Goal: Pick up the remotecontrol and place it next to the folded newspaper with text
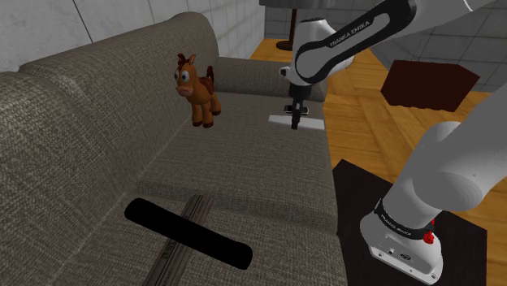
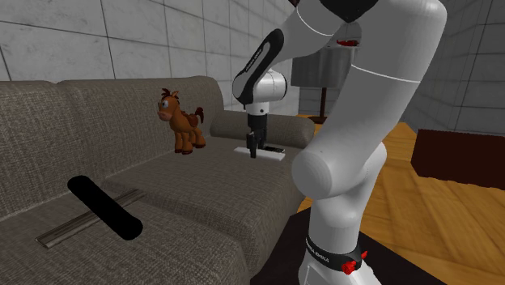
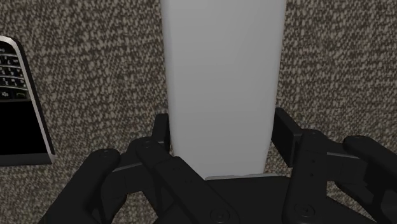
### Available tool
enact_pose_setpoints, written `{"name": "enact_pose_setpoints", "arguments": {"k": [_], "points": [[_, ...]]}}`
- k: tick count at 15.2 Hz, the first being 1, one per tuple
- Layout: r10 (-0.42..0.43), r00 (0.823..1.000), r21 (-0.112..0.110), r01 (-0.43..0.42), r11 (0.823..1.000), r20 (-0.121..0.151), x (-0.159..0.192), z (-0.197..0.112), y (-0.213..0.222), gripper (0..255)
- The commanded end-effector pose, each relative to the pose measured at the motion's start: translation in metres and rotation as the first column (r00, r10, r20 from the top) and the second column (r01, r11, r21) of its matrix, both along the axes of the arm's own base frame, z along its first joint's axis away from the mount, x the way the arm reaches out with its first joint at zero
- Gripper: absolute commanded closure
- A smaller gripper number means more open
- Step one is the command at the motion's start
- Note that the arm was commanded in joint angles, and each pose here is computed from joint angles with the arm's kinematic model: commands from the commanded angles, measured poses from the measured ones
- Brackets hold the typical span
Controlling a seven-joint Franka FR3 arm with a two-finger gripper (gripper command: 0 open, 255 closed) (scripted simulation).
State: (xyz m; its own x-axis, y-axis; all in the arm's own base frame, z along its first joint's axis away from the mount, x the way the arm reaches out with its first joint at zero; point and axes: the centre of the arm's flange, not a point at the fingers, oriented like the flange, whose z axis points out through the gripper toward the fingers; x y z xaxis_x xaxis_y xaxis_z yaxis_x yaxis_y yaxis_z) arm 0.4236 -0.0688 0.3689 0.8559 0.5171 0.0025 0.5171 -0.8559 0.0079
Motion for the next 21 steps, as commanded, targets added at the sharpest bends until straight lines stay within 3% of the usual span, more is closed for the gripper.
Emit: {"name": "enact_pose_setpoints", "arguments": {"k": [1,9,21], "points": [[0.0,1.0,0.0,0.0,1.0,0.0,0.0,0.011,-0.002,255],[0.0,1.0,0.0,0.0,1.0,0.0,0.0,0.049,-0.002,255],[0.0,1.0,0.0,0.0,1.0,0.0,-0.034,0.049,0.152,255]]}}
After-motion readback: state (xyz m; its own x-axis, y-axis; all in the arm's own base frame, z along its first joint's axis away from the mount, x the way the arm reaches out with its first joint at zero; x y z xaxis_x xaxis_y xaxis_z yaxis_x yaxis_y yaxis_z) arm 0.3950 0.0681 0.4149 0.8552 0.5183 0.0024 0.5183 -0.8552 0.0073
